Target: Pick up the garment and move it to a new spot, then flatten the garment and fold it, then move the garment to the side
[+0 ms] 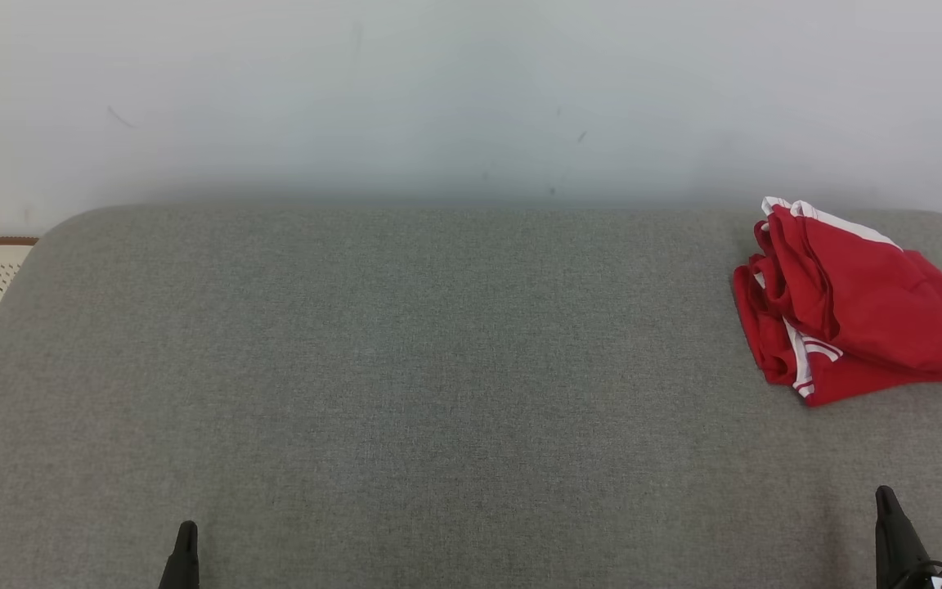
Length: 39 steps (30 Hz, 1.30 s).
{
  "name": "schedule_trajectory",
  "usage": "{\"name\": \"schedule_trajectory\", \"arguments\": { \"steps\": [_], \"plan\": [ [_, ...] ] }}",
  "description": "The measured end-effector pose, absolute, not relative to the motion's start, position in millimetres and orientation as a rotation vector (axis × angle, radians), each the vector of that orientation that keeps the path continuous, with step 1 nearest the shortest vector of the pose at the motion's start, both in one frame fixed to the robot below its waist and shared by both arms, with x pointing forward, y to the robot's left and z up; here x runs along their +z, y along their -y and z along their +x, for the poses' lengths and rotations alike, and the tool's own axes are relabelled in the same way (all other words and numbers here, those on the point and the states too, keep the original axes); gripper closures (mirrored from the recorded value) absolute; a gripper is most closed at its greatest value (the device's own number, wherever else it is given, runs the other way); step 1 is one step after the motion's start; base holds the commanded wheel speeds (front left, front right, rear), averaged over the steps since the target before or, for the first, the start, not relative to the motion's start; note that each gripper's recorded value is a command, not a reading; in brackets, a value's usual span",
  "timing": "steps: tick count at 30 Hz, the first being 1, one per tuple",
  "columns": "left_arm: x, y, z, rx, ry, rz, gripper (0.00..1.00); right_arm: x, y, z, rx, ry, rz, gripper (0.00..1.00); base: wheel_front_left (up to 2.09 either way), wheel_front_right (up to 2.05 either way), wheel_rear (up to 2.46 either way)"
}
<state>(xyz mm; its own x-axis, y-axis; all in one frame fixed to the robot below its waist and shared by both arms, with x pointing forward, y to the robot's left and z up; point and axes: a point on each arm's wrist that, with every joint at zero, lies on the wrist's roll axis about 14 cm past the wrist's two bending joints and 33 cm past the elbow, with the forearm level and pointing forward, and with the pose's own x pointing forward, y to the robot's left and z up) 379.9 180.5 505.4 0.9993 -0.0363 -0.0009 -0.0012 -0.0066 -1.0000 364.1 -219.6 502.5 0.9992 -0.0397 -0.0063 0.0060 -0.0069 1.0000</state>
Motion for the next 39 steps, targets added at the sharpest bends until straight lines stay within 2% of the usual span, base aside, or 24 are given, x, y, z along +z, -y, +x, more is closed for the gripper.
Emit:
{"name": "schedule_trajectory", "arguments": {
  "steps": [39],
  "plan": [
    [505.3, -180.3, 379.8, -0.03, -0.032, -1.575, 1.0, 502.2, 219.7, 363.9, -0.036, 0.025, 1.576, 1.0, 0.0, 0.0, 0.0]
  ]
}}
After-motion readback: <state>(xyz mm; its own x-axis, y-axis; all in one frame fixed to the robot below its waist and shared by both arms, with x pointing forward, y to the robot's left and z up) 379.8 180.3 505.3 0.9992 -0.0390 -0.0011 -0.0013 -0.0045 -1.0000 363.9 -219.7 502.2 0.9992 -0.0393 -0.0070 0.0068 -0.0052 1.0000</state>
